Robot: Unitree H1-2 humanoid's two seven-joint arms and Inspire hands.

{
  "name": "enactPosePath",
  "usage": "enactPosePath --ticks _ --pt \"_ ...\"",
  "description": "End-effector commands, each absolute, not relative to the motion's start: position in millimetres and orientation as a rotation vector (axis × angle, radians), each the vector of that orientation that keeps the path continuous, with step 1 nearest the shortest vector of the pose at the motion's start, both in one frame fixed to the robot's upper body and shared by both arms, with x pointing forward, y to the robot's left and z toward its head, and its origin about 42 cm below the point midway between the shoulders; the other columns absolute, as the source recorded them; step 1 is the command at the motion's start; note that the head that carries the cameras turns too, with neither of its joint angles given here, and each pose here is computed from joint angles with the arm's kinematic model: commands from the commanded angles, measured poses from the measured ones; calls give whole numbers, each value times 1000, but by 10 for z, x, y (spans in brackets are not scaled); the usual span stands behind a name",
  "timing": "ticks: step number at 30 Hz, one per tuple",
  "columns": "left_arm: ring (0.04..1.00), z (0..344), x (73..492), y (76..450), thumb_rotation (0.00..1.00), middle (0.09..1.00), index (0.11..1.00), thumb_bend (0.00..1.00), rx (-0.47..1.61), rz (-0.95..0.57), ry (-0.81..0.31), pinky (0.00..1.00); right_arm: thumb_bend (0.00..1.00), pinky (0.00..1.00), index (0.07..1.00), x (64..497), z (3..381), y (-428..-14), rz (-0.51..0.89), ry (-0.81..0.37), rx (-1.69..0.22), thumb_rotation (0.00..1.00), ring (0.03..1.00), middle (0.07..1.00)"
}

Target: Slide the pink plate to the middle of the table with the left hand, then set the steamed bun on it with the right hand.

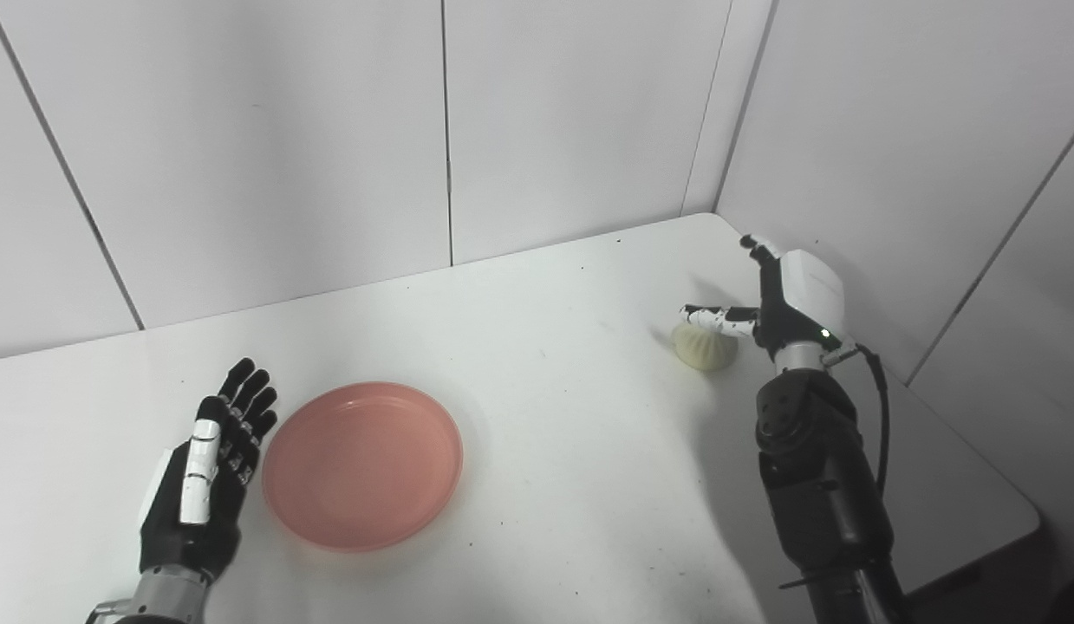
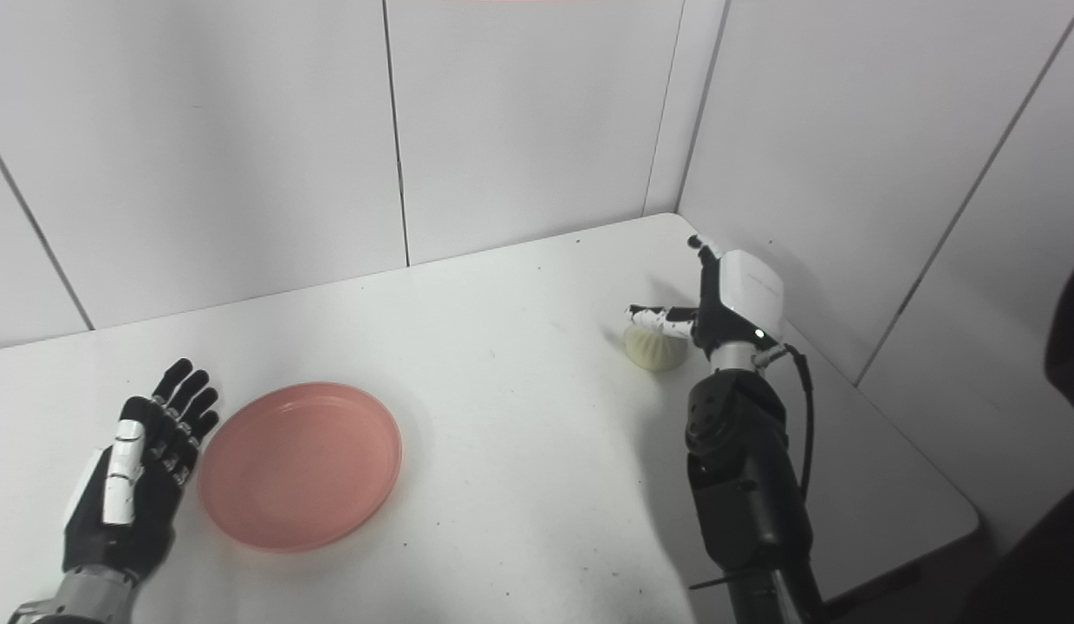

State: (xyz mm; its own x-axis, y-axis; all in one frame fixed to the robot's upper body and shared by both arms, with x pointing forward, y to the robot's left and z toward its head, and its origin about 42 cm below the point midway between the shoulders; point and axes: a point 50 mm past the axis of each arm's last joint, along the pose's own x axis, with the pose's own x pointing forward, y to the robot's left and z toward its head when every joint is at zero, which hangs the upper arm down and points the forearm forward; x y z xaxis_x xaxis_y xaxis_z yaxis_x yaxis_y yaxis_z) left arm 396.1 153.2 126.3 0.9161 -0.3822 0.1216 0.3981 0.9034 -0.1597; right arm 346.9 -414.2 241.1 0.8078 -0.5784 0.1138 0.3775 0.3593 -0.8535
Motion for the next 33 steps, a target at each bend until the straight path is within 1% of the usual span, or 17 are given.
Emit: enactPosePath --ticks 1,4,5,6,8,10,13,14,15,17,18,20,22,30,31,32,33 --pt "969 1173 3923 1593 884 959 917 645 -188 -404 -74 989 854 584 812 3498 2705 -4150 -650 167 -1060 387 751 801" --pt "957 1172 3922 1596 883 950 905 638 -188 -401 -75 963 866 527 811 3499 2702 -4153 -624 208 -1082 418 706 768" --pt "957 1174 3920 1599 883 950 905 638 -185 -403 -75 963 866 527 811 3501 2698 -4158 -617 223 -1091 418 706 768" --pt "962 1176 3918 1602 891 955 911 638 -184 -404 -74 971 870 500 813 3502 2696 -4160 -611 233 -1096 429 666 739" --pt "964 1186 3916 1602 896 956 914 637 -181 -406 -77 976 872 492 815 3504 2692 -4168 -602 248 -1097 432 649 726" --pt "963 1197 3916 1601 898 957 917 630 -180 -405 -80 975 887 413 819 3509 2686 -4179 -592 263 -1098 438 553 649" --pt "964 1202 3917 1601 906 956 918 618 -179 -400 -84 975 900 384 823 3522 2654 -4205 -575 294 -1106 451 516 617" --pt "962 1203 3916 1601 911 955 917 614 -178 -400 -85 973 902 350 825 3524 2646 -4211 -572 299 -1107 449 471 585" --pt "957 1204 3915 1601 898 950 911 623 -181 -401 -82 964 892 296 829 3526 2627 -4224 -567 307 -1109 425 395 519" --pt "955 1206 3915 1601 892 948 908 628 -183 -402 -78 961 887 279 831 3537 2590 -4254 -559 323 -1117 415 371 496" --pt "957 1207 3915 1601 891 949 911 633 -182 -401 -77 968 888 241 832 3544 2572 -4270 -556 331 -1122 414 321 446" --pt "960 1205 3916 1604 892 951 916 635 -184 -402 -77 973 887 193 833 3562 2531 -4302 -551 352 -1128 394 262 384" --pt "947 1204 3915 1603 870 939 903 641 -193 -401 -76 948 885 163 835 3587 2495 -4322 -546 370 -1133 370 229 351" --pt "948 1204 3909 1601 876 943 906 634 -185 -404 -79 947 876 162 842 3663 2406 -4319 -526 427 -1189 353 236 359" --pt "949 1201 3910 1600 879 944 907 636 -185 -404 -78 949 886 229 838 3668 2401 -4313 -526 431 -1191 347 311 431" --pt "949 1202 3908 1600 880 944 908 637 -184 -403 -75 949 890 252 837 3674 2394 -4304 -526 435 -1196 344 337 455" --pt "947 1203 3908 1601 878 941 906 641 -183 -401 -73 948 891 257 837 3678 2391 -4298 -527 437 -1200 333 343 457"
